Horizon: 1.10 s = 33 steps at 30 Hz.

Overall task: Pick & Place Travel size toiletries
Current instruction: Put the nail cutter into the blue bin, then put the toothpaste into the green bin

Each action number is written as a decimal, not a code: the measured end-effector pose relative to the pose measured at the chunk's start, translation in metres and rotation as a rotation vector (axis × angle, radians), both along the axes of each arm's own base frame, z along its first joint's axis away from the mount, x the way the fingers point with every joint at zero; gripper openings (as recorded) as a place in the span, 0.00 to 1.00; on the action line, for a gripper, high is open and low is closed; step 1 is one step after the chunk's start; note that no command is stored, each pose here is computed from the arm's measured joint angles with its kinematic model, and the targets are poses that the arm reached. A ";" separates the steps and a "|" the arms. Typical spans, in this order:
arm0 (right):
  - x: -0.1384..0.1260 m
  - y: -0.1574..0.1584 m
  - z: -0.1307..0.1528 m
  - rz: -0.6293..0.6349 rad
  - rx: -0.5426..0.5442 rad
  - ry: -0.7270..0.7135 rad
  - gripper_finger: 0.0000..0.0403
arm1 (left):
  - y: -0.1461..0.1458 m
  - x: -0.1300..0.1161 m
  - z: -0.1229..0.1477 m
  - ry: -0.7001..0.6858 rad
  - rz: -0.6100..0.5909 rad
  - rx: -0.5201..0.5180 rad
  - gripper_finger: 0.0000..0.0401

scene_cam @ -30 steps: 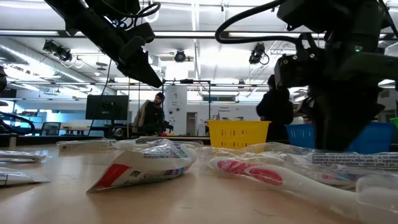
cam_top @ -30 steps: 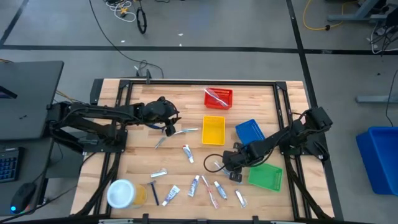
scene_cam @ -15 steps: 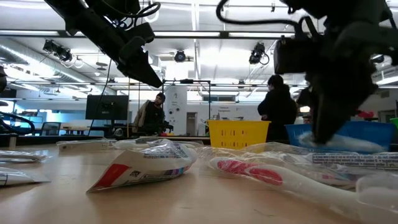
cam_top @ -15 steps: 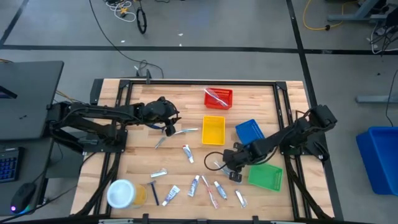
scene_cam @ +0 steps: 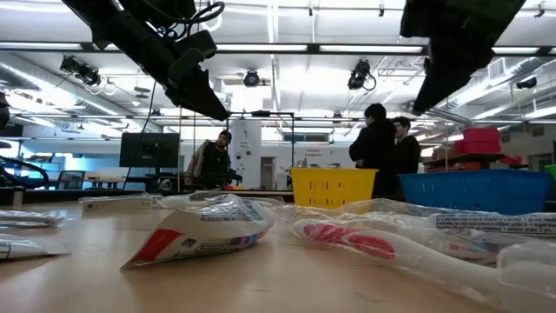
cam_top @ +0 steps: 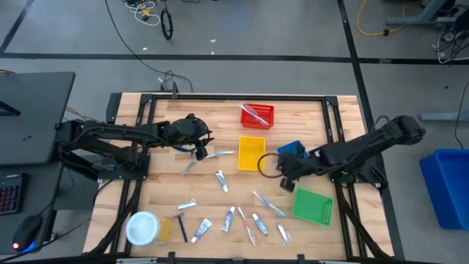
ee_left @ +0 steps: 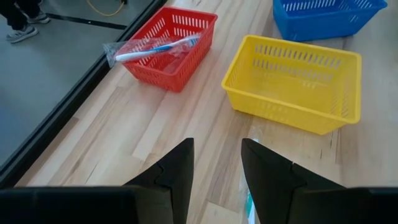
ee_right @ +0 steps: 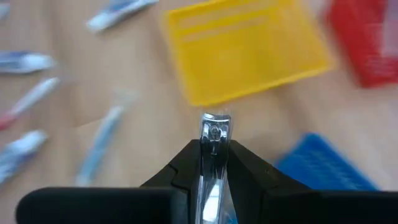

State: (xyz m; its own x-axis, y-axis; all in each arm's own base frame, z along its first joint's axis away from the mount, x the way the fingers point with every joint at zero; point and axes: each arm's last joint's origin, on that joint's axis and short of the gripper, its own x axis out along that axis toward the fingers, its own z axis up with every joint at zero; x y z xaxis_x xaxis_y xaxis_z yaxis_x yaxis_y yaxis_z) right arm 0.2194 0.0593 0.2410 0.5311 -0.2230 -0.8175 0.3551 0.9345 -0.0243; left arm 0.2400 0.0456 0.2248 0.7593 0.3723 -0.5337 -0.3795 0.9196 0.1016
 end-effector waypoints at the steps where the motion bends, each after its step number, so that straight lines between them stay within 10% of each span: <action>1: -0.004 -0.004 0.001 -0.027 -0.024 0.015 0.18 | 0.000 0.000 0.000 0.000 0.000 0.000 0.35; 19: -0.038 -0.044 -0.074 -0.306 0.040 0.241 0.22 | 0.000 0.000 0.000 -0.001 -0.002 0.004 0.35; 33: -0.006 -0.040 -0.025 -0.134 0.051 0.082 0.38 | 0.000 0.000 0.000 -0.003 -0.002 0.004 0.35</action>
